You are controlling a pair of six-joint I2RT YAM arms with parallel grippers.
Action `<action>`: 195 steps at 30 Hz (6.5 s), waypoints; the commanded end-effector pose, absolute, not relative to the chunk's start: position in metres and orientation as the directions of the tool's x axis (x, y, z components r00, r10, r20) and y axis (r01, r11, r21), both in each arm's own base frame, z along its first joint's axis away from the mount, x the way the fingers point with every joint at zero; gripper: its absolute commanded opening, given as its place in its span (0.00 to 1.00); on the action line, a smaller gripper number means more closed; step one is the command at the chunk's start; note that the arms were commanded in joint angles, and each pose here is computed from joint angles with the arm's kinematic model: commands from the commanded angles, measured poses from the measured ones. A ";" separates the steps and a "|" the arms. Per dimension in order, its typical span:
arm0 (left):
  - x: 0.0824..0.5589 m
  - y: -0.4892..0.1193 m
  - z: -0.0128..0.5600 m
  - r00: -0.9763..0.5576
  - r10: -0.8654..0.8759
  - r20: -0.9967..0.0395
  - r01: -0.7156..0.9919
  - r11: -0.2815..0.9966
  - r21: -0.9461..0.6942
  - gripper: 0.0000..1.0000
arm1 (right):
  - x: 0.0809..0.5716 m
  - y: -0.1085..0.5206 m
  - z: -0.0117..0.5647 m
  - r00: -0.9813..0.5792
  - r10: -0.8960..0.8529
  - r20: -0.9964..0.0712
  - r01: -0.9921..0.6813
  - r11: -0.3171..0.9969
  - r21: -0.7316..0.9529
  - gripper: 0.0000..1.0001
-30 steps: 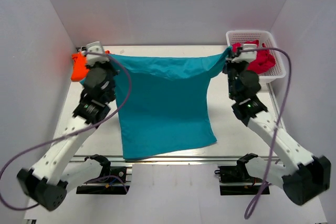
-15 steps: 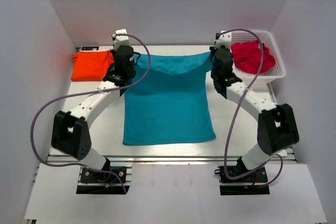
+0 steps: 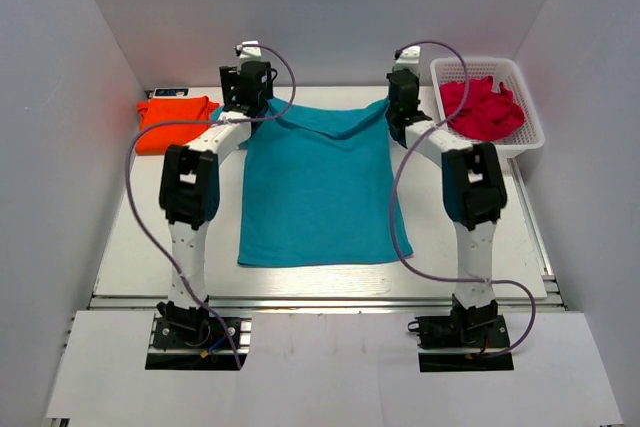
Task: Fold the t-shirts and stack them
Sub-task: Flatten out the tshirt
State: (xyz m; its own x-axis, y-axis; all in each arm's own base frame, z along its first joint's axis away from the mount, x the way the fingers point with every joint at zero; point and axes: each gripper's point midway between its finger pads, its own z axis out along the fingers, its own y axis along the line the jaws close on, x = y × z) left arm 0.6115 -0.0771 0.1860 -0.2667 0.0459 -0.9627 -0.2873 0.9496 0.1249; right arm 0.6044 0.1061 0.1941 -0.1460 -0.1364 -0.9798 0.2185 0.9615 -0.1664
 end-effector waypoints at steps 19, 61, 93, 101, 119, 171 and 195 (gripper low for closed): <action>0.606 -0.119 0.147 -0.454 0.027 -0.891 0.017 1.000 0.022 1.00 | 0.492 0.168 0.162 -0.639 0.052 -0.768 -0.129 0.976 0.174 0.90; 0.118 -0.225 0.003 -0.964 0.201 0.175 0.043 0.765 -0.643 1.00 | 0.538 0.154 0.014 -0.860 0.054 -0.508 -0.046 0.982 0.182 0.90; 0.434 -0.216 0.076 -0.876 0.104 -0.470 0.103 0.994 0.027 0.91 | 0.416 0.125 0.112 -0.711 0.221 -0.668 0.053 0.964 0.262 0.90; 0.451 -0.225 0.070 -0.864 0.096 -0.494 0.140 0.989 -0.052 0.82 | 0.358 0.125 0.058 -0.789 0.233 -0.569 0.058 0.950 0.307 0.90; 0.467 -0.226 0.065 -0.858 0.056 -0.510 0.127 0.986 -0.107 0.00 | 0.338 0.107 0.035 -0.819 0.217 -0.531 0.111 0.968 0.225 0.90; 0.548 -0.124 0.132 -0.724 0.018 -0.690 0.360 0.862 -0.356 1.00 | 0.428 0.104 0.119 -0.673 0.153 -0.724 0.076 0.987 0.138 0.90; 0.597 -0.155 -0.009 -0.838 -0.074 -0.541 0.241 0.839 -0.488 1.00 | 0.499 0.147 0.019 -0.841 0.109 -0.529 0.034 0.988 0.150 0.90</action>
State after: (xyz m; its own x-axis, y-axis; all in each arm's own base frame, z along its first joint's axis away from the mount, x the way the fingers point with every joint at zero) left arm 0.6030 -0.1723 0.0404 -0.7696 -0.0365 -0.6374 0.3482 0.8128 -0.4669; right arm 0.4916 0.1366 0.0239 -0.8324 0.1027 -0.5446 0.0512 0.9927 0.1089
